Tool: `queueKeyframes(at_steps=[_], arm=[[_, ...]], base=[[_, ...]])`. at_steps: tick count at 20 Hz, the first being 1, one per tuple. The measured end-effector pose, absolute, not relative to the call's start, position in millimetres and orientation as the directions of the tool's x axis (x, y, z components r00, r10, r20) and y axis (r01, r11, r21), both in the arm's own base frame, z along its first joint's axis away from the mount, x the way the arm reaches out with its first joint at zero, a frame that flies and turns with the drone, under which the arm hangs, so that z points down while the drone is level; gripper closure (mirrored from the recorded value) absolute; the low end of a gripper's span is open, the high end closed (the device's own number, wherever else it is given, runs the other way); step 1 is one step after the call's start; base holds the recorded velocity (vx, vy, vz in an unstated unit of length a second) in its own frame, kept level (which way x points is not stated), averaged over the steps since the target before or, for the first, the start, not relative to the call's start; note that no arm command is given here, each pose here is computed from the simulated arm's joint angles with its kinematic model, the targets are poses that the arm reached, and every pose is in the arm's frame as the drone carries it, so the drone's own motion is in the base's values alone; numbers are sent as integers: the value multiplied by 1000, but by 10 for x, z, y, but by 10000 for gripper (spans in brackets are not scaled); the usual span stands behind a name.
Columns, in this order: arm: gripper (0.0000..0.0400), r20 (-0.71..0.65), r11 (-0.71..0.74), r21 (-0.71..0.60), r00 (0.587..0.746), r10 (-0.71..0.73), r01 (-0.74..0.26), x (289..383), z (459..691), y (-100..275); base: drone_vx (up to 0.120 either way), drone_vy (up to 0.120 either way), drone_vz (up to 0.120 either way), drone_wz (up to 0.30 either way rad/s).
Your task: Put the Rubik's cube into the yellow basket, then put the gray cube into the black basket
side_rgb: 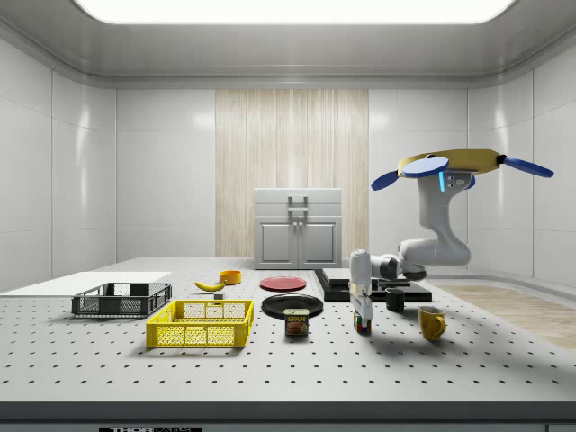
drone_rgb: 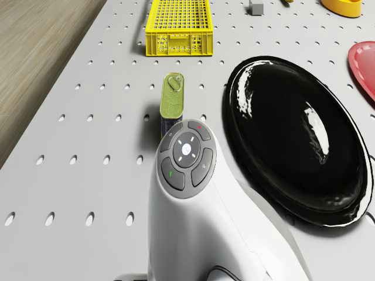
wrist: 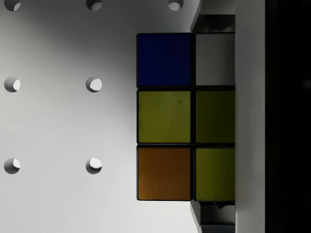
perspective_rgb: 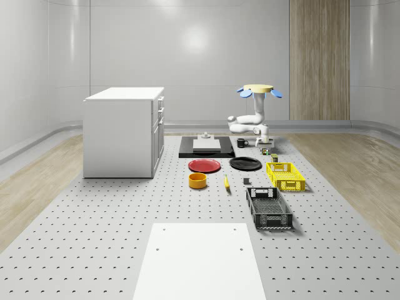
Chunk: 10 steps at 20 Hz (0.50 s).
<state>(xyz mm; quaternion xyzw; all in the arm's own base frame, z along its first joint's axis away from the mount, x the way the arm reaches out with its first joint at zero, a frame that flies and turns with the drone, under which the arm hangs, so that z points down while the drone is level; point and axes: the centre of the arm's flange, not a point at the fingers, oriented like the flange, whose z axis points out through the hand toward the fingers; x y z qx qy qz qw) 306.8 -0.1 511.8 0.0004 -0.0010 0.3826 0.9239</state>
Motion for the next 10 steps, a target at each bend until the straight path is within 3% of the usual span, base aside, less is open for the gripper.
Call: queueKeyframes(at_steps=[10], arm=[[72, 2, 707, 0, 707, 707, -707, 3068, 5126, 0]], base=[[0, 0, 0, 0]])
